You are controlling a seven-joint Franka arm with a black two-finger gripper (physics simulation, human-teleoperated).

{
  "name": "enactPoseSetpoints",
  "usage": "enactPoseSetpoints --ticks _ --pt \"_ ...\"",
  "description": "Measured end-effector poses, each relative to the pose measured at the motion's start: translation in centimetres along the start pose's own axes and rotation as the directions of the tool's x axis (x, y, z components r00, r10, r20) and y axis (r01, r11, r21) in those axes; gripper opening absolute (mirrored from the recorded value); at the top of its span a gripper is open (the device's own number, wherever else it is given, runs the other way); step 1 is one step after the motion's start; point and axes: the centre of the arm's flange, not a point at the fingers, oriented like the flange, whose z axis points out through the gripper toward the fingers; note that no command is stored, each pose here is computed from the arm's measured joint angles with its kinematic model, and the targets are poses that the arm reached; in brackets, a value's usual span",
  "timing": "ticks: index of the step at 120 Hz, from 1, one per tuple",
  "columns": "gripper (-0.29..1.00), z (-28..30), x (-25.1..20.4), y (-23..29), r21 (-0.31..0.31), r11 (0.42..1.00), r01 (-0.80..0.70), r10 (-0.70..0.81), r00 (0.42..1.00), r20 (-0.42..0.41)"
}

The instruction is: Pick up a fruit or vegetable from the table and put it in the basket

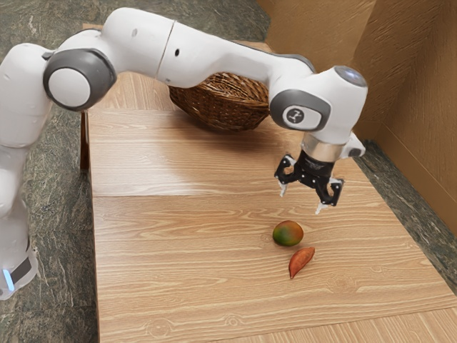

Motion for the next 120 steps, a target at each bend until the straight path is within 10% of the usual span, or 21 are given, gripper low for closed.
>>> enactPoseSetpoints --ticks 43,120 --pt "0.7 0.8 -2.9 -1.8 0.008 0.923 -0.386 0.385 0.92 -0.065" --pt "0.68 5.9 -0.7 -2.1 0.017 0.783 -0.622 0.622 0.783 -0.02"
